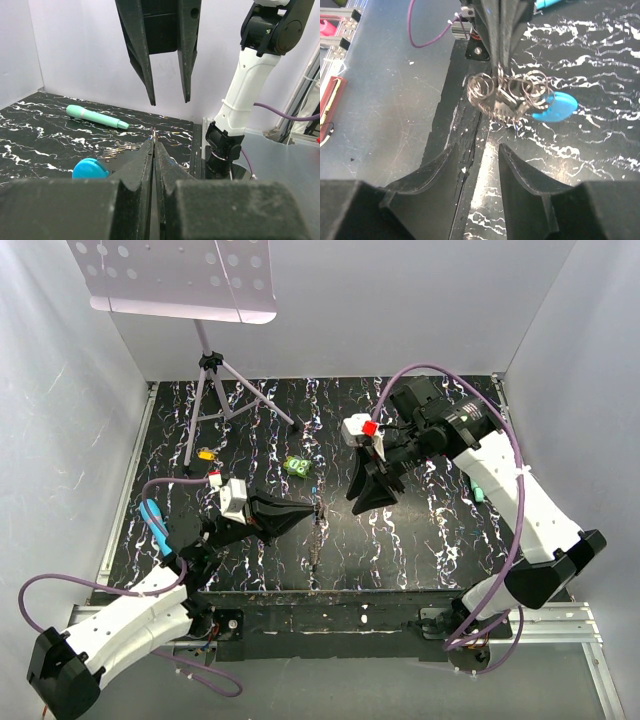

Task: Put the keys on the keyring

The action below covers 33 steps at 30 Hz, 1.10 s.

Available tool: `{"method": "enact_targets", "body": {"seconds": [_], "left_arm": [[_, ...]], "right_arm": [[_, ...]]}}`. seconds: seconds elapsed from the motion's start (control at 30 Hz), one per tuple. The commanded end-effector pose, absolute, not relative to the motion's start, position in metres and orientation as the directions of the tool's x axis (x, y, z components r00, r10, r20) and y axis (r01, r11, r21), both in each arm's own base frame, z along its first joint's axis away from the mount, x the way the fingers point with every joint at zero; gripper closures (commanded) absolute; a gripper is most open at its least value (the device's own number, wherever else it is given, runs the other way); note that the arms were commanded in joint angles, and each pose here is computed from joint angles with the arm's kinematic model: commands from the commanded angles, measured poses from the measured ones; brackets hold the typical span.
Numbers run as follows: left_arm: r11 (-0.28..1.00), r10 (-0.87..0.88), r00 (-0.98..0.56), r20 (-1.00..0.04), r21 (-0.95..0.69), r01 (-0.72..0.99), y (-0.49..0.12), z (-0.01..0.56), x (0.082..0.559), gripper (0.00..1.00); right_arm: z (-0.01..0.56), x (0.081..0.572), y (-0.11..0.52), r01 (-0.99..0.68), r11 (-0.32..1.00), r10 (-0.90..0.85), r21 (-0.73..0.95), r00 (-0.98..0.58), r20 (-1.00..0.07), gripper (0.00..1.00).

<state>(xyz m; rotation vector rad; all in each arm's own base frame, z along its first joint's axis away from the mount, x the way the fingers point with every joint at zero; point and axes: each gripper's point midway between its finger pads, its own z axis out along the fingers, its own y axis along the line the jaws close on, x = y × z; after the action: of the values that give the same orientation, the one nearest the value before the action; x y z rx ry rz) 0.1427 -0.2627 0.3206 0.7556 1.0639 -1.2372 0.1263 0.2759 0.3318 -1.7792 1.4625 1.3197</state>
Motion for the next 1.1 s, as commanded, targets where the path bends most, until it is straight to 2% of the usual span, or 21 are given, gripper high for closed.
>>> {"method": "enact_targets", "body": {"seconds": [0.0,0.17,0.43,1.07], "left_arm": [[0.262,-0.382,0.029,-0.924,-0.078,0.962,-0.257,0.326,0.15,1.0],[0.271,-0.382,0.025,-0.924,-0.086,0.959,-0.258,0.328,0.153,1.0],[0.273,-0.385,0.011,-0.923,-0.103,0.957,-0.26,0.327,0.156,1.0],[0.301,-0.385,0.0,-0.923,-0.126,0.945,-0.262,0.329,0.166,1.0]], "right_arm": [[0.326,0.138,0.273,-0.934,-0.243,-0.479,0.263,-0.12,-0.87,0.53],[0.331,0.128,0.281,-0.89,-0.283,-0.428,0.358,-0.217,-0.877,0.52],[0.317,0.146,0.277,-0.941,-0.169,-0.472,0.292,-0.183,-0.862,0.52],[0.32,0.153,0.29,-0.926,-0.198,-0.441,0.322,-0.21,-0.873,0.51]]}}
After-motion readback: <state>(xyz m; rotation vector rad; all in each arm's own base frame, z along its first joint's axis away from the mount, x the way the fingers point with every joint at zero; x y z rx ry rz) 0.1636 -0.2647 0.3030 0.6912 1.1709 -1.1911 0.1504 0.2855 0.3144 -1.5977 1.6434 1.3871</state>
